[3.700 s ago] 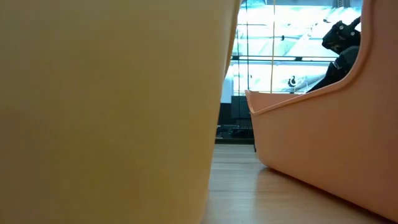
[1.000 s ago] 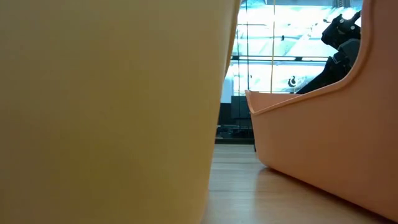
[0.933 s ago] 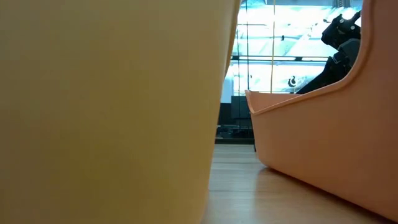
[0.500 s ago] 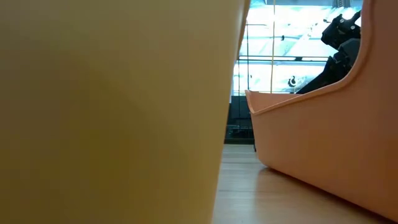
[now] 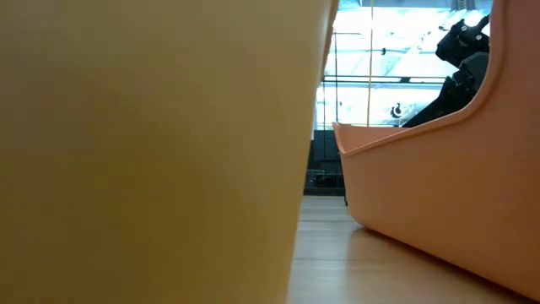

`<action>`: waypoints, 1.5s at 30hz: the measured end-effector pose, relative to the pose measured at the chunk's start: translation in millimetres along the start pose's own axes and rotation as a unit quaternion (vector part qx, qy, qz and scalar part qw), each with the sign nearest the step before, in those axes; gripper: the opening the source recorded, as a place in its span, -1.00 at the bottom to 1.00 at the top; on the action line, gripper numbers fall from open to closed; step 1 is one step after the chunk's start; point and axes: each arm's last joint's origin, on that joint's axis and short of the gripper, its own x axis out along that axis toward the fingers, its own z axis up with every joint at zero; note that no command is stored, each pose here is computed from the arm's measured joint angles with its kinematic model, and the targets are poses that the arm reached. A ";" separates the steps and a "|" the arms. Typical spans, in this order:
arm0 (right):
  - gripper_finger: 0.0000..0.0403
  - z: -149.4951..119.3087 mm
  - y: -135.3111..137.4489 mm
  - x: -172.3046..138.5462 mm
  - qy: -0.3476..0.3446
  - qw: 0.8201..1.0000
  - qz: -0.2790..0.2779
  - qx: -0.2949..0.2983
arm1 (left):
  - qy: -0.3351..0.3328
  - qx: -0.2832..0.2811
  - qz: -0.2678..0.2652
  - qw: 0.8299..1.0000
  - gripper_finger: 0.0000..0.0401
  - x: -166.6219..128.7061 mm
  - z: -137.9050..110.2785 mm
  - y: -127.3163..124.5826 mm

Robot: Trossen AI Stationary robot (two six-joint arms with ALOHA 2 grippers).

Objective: Sort batteries
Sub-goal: Put the silver battery into the yellow bin

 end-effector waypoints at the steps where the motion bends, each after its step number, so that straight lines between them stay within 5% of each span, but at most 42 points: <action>1: -0.37 0.0 0.0 0.0 0.000 1.000 0.000 0.000 | 0.001 0.000 0.003 1.000 -0.68 0.0 -0.2 0.2; 12: -0.37 0.0 0.0 0.0 0.000 1.000 0.000 0.000 | 0.002 0.005 0.015 1.000 -0.48 -4.2 6.0 -0.1; 19: -0.37 -0.4 -0.2 0.0 0.001 1.000 -0.001 -0.001 | -0.054 0.032 -0.015 0.998 -0.47 -44.0 27.4 -9.9; 23: -0.37 -0.6 0.1 -0.3 0.001 1.000 0.000 -0.001 | -0.065 0.046 0.068 0.995 -0.47 -78.6 28.3 -6.6; 30: -0.37 -1.1 2.0 -2.4 -0.001 1.000 0.006 0.000 | -0.024 0.017 0.211 0.977 -0.47 -113.9 8.4 15.8; 45: -0.37 -1.1 2.1 -2.4 -0.001 1.000 0.006 -0.001 | 0.055 -0.105 0.257 0.959 -0.47 -88.7 -58.1 70.3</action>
